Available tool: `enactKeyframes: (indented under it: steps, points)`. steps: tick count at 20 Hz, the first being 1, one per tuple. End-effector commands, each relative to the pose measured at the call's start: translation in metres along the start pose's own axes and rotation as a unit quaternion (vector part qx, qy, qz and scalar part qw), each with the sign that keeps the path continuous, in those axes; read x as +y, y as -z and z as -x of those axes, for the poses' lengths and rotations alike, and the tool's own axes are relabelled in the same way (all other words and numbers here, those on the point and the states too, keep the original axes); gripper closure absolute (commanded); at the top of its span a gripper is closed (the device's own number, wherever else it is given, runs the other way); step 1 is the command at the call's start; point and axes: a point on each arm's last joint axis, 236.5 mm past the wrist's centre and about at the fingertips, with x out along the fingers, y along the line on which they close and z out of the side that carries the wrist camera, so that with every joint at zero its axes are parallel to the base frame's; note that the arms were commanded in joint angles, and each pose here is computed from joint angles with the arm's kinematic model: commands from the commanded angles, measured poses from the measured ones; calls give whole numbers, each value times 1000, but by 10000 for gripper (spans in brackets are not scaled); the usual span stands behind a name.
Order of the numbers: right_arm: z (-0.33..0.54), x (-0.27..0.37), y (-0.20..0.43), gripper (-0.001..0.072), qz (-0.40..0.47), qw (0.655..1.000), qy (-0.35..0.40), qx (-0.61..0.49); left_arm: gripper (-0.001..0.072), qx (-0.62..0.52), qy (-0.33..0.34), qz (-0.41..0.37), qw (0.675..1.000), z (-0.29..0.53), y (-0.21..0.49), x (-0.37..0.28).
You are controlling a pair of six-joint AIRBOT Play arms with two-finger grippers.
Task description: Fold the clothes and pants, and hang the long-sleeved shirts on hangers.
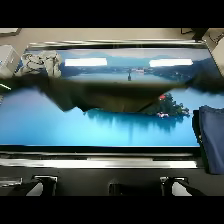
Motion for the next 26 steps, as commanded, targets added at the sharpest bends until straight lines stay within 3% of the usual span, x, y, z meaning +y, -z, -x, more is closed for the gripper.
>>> enactKeyframes:
  steps: [1,4,7,10,15,18,20,22,26]
  points:
    - [172,114,-85,675,199,946,72,-244,690,-265,-15,-157,951,155,-159,-123]
    - [264,182,-69,675,238,895,83,-368,690,-348,9,-202,915,233,-179,-198]
    - [320,221,-56,675,255,849,76,-456,690,-417,15,-204,885,280,-191,-226]
    - [335,230,-54,675,248,838,68,-482,690,-460,10,-200,865,301,-204,-231]
    - [288,198,-60,675,195,891,60,-405,690,-422,-4,-189,887,270,-205,-206]
    - [193,131,-46,676,107,964,59,-236,690,-293,-22,-166,941,183,-186,-144]
    - [106,63,-24,677,22,993,64,-102,689,-194,-27,-110,975,105,-158,-77]
    - [8,-3,3,677,-26,995,98,-11,689,-104,-38,-44,993,23,-113,-1]
    - [-155,-48,23,675,-68,993,98,11,688,66,-54,67,994,-102,12,120]
